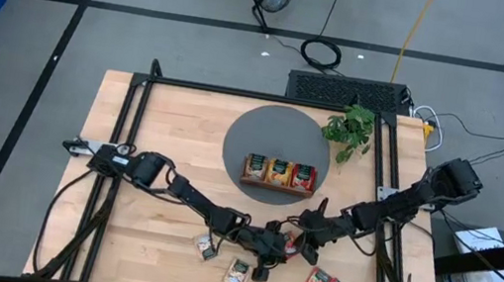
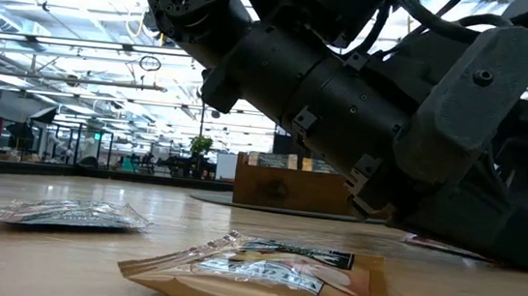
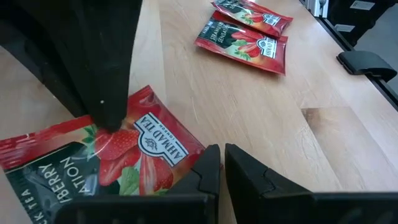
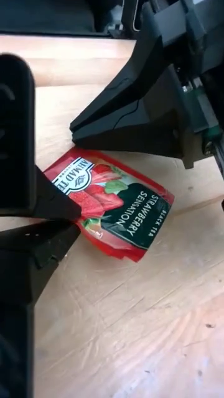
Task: Pick & Place Tea
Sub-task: Put the red tea bag into the right section of the wooden organiser
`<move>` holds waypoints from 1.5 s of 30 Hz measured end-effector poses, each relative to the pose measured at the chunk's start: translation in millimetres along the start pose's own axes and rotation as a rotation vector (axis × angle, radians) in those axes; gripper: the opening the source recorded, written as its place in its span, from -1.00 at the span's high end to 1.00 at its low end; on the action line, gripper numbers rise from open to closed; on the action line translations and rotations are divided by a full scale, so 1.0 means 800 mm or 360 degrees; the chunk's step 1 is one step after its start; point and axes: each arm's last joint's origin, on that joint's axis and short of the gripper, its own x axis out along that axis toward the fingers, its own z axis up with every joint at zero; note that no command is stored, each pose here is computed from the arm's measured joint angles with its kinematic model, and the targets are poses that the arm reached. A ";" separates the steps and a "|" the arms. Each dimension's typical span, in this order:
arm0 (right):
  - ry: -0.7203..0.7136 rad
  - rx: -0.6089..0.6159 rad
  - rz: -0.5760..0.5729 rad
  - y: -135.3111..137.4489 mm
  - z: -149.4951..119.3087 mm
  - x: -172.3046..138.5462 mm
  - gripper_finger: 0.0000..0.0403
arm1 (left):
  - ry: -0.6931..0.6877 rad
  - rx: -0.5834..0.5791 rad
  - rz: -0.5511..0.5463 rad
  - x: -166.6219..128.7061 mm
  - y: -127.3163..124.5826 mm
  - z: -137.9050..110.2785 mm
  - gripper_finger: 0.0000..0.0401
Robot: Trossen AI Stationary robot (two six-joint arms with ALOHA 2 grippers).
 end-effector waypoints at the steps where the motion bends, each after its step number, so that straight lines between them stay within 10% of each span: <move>1: -0.0019 -0.0017 -0.0003 0.001 0.001 0.000 0.96 | -0.0002 0.0007 -0.0001 0.000 -0.001 0.000 0.85; 19: -0.0480 -0.0552 0.0069 0.044 -0.008 -0.044 1.00 | -0.0138 0.0230 -0.0178 -0.056 -0.064 0.057 0.35; 35: -0.0971 -0.1125 -0.0218 0.106 -0.053 -0.075 1.00 | -0.0167 0.0369 0.0592 -0.139 -0.104 0.095 0.15; 45: -0.1186 -0.1337 -0.0425 0.116 -0.066 -0.037 1.00 | -0.0151 0.0406 0.0704 -0.139 -0.092 0.097 0.15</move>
